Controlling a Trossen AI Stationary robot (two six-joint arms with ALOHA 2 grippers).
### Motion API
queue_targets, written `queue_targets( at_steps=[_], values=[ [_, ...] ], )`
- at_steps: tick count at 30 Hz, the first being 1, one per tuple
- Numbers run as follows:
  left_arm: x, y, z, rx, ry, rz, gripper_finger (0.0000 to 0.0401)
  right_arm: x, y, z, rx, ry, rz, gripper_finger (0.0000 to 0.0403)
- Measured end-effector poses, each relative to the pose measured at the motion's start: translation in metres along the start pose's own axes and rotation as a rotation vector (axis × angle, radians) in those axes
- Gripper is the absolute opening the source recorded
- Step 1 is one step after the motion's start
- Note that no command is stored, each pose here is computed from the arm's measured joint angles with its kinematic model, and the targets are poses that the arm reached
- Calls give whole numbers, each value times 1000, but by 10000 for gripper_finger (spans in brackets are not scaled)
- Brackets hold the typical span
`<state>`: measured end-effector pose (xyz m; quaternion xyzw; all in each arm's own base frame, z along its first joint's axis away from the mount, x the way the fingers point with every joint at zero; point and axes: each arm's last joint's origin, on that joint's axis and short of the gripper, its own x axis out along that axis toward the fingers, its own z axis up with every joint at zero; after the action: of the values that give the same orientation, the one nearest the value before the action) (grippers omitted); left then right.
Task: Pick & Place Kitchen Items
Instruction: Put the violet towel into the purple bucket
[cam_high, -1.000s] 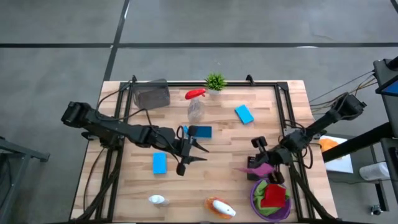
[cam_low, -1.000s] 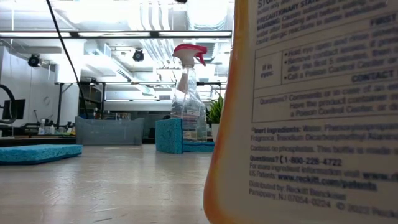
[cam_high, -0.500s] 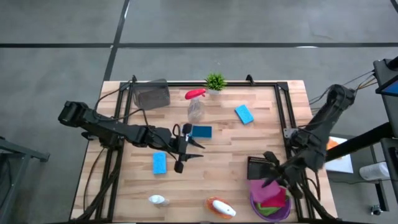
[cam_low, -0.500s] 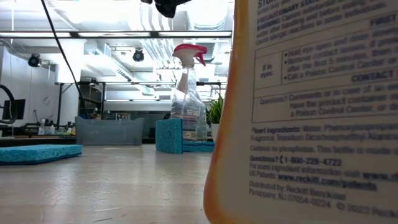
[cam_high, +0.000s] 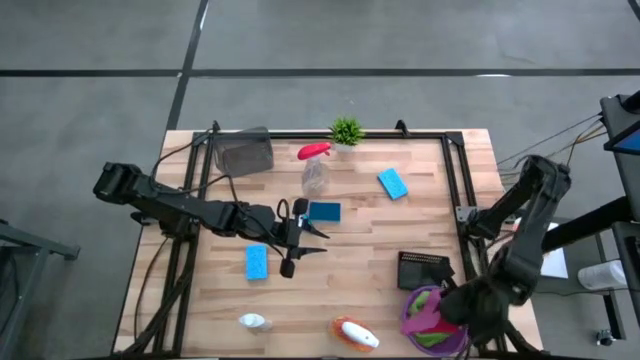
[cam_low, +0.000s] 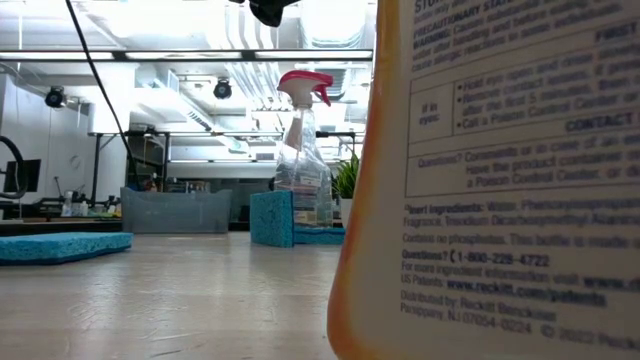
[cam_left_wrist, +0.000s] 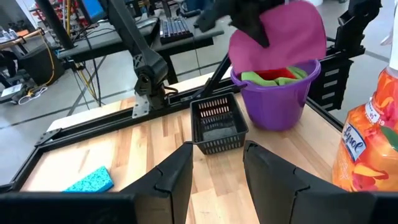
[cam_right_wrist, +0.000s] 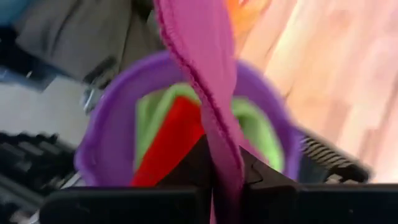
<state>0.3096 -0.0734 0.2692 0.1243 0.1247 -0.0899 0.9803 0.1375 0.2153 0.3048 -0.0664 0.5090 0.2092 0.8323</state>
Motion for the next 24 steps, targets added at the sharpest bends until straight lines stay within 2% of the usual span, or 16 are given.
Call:
queue_targets(
  at_steps=[6, 16, 21, 24],
  values=[
    [0, 0, 0, 0, 0, 0, 144, 28, 11, 1, 39, 165, 26, 17],
    [0, 0, 0, 1, 0, 0, 144, 74, 15, -6, 20, 349, -96, 17],
    [0, 0, 0, 1, 0, 1, 144, 87, 12, -11, -3, 416, -188, 18],
    [0, 0, 0, 1, 0, 1, 144, 89, 10, -12, 2, 429, -207, 18]
  ],
)
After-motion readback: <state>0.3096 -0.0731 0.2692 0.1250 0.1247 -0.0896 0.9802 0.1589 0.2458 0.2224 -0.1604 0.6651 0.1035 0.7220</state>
